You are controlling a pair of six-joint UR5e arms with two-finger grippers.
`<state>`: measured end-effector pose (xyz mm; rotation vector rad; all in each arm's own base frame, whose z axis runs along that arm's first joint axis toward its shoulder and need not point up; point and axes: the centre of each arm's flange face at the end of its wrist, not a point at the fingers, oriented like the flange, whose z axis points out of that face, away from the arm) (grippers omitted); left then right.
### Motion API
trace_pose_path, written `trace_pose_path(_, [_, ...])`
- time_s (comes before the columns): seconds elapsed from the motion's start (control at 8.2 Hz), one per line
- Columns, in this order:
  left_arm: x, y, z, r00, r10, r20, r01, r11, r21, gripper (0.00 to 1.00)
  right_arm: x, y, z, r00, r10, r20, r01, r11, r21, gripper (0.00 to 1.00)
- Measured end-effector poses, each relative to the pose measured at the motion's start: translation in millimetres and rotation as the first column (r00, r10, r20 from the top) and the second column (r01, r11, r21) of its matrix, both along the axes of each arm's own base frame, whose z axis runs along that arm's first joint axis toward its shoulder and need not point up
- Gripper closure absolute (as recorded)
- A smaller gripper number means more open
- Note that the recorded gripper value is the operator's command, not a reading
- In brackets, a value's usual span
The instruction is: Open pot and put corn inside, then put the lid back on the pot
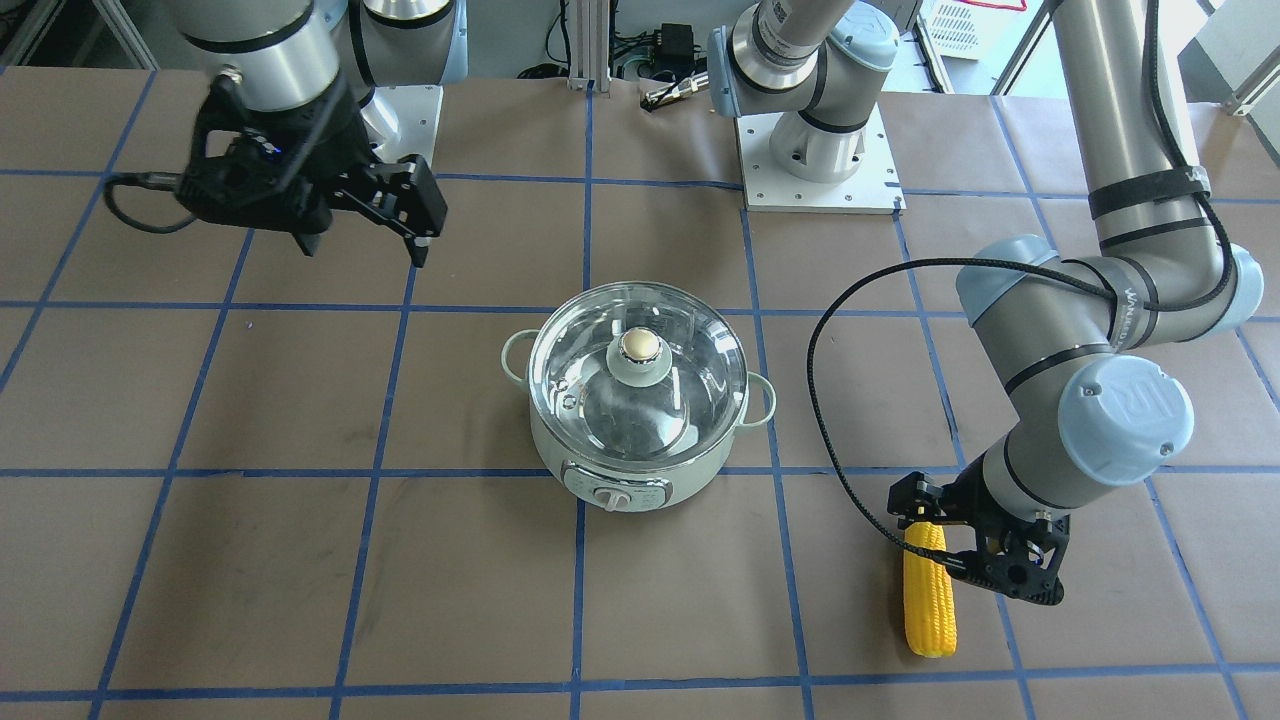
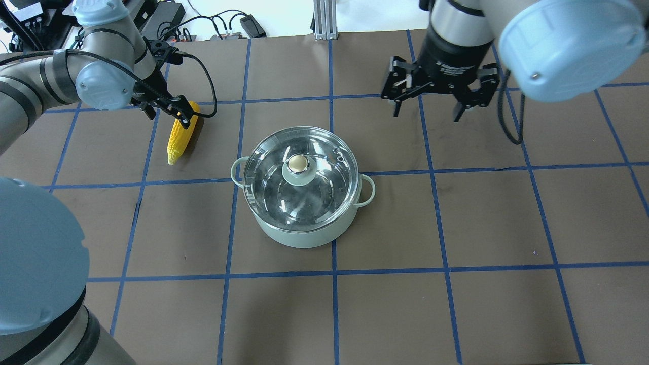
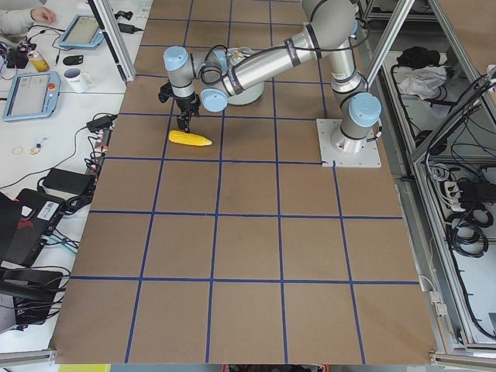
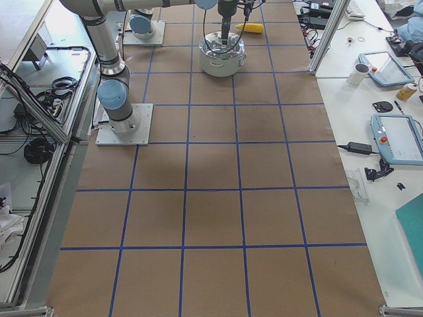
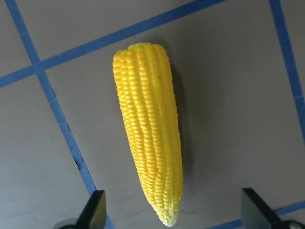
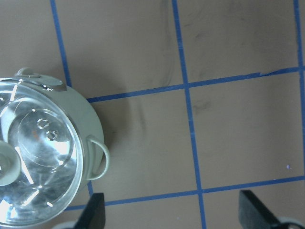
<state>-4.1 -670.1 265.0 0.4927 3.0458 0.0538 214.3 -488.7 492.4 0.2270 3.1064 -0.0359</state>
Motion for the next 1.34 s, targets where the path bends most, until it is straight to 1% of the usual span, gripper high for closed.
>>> trace_pose_path(0.12, [1.7,-3.3,-8.0,1.000,-0.014,0.001,0.014,1.000,-0.002,0.00,43.1,0.5,-14.2,1.000,-0.014,0.003,0.014,1.000,-0.021,0.00])
trace_pose_path(0.37, [3.2,-10.3,-30.2,1.000,-0.025,-0.003,0.025,1.000,-0.001,0.00,126.7,0.2,-58.0,0.999,-0.041,0.022,0.042,0.998,-0.055,0.00])
trace_pose_path(0.61, [1.6,-14.4,-56.5,0.999,-0.025,-0.029,0.026,0.999,0.021,0.00,177.5,-1.4,-103.9,0.998,-0.046,0.036,0.048,0.997,-0.055,0.01])
trace_pose_path(0.73, [1.2,-15.5,-67.7,0.999,-0.025,-0.038,0.026,0.999,0.034,0.01,192.5,-0.8,-122.6,0.999,-0.044,0.032,0.045,0.998,-0.044,0.06])
trace_pose_path(0.85, [1.2,-16.2,-75.6,0.999,-0.024,-0.042,0.026,0.999,0.043,0.05,201.1,0.2,-133.5,0.999,-0.039,0.028,0.040,0.998,-0.038,0.11])
trace_pose_path(0.98, [1.2,-16.6,-81.8,0.999,-0.024,-0.046,0.026,0.998,0.051,0.14,205.5,0.6,-140.4,0.999,-0.036,0.023,0.037,0.999,-0.033,0.19])
trace_pose_path(1.1, [1.4,-16.8,-86.0,0.999,-0.024,-0.047,0.027,0.998,0.057,0.38,207.1,0.8,-144.1,0.999,-0.035,0.020,0.035,0.999,-0.029,0.34])
trace_pose_path(1.22, [1.4,-16.9,-89.3,0.999,-0.024,-0.048,0.027,0.998,0.062,0.80,207.6,1.0,-145.8,0.999,-0.035,0.018,0.035,0.999,-0.026,0.52])
trace_pose_path(1.34, [1.3,-16.9,-91.0,0.999,-0.025,-0.048,0.028,0.997,0.065,1.00,207.6,1.4,-146.1,0.999,-0.034,0.017,0.034,0.999,-0.024,0.64])
